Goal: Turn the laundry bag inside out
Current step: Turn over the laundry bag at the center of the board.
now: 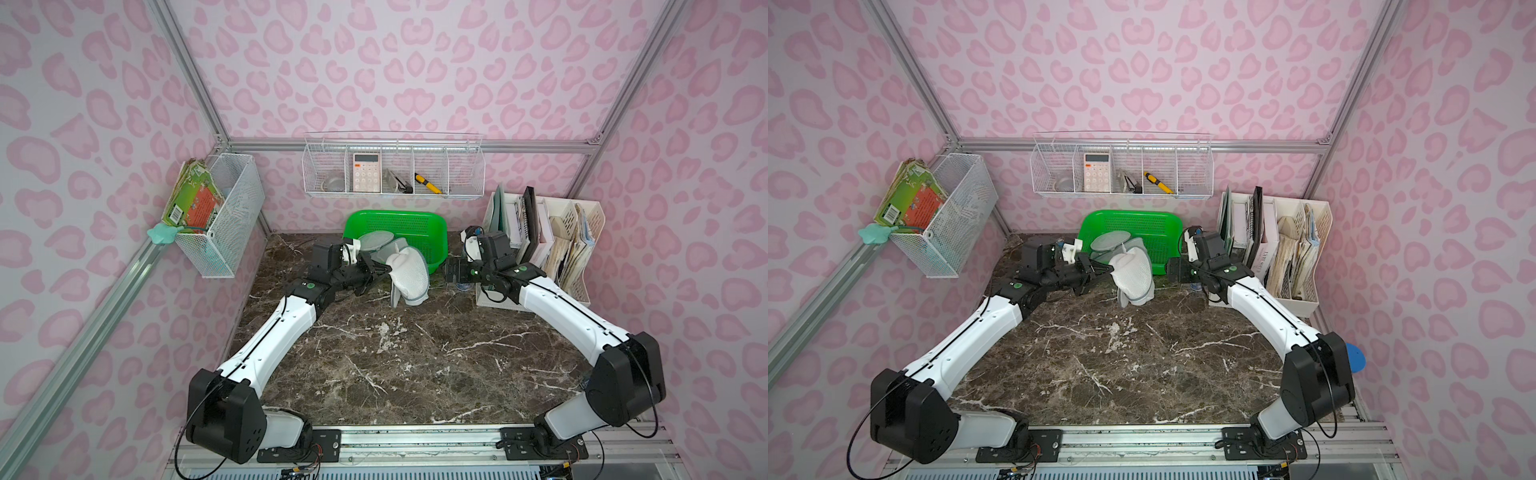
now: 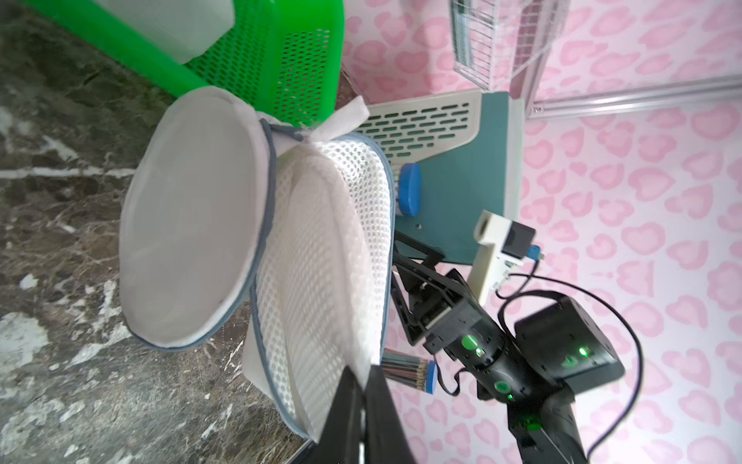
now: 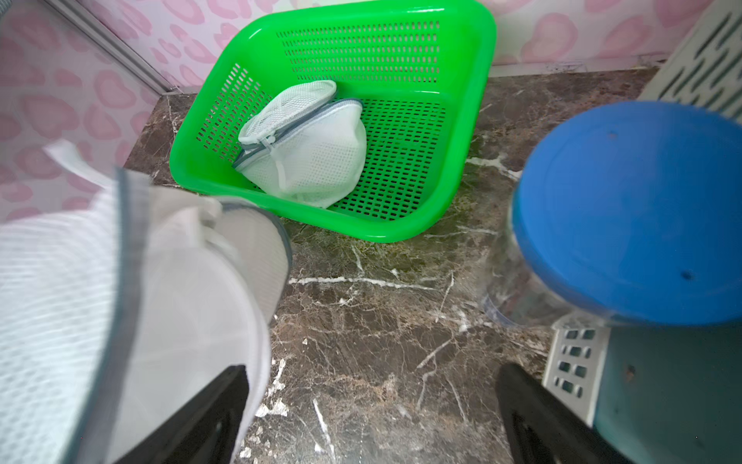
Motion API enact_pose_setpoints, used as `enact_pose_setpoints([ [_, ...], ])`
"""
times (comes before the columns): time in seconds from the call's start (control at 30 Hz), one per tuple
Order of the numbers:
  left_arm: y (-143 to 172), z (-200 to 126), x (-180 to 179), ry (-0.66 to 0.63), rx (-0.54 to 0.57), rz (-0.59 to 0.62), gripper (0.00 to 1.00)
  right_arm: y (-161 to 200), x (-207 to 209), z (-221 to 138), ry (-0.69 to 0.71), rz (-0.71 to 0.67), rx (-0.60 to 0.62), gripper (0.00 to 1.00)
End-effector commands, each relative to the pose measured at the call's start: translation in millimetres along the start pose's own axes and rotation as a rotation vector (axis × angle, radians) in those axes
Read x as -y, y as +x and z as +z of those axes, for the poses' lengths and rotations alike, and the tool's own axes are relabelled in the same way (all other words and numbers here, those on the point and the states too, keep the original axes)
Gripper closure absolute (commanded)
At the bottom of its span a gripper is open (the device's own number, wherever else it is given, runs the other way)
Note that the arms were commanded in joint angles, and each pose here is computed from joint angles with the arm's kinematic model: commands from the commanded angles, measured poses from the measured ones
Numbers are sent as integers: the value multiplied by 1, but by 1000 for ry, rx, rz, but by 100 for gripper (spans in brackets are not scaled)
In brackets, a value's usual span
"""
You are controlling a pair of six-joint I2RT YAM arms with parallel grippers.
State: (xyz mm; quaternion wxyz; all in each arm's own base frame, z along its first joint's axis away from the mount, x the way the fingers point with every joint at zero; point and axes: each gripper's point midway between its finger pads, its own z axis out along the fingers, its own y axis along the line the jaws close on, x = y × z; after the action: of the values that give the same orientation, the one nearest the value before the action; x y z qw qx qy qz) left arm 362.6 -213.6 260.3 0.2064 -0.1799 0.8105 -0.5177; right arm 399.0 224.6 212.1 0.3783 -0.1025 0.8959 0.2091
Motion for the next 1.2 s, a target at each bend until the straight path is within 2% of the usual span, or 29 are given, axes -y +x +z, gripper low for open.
enact_pose_setpoints([
  [0.0,-7,1,9,87,24,-21,100,7,-6,7,-2,-47,-33,1],
  [0.23,-13,-5,-36,1,61,-51,100,32,-27,33,-51,-75,-151,1],
  [0.37,-12,-6,-37,-18,52,-41,100,34,-29,36,-48,-73,-157,1],
  [0.5,-14,1,-14,26,36,-26,100,12,-17,25,1,-62,-110,1],
  [0.67,-12,22,36,138,-13,13,100,-5,11,6,48,-22,-68,1],
  [0.77,-7,34,58,223,-47,-11,100,-14,18,-5,63,-29,-41,1],
  [0.9,-6,38,70,324,-68,-66,100,-16,19,-10,69,-46,-29,1],
  [1.17,-19,27,6,283,-7,-235,100,-3,-2,8,46,-98,-82,1],
])
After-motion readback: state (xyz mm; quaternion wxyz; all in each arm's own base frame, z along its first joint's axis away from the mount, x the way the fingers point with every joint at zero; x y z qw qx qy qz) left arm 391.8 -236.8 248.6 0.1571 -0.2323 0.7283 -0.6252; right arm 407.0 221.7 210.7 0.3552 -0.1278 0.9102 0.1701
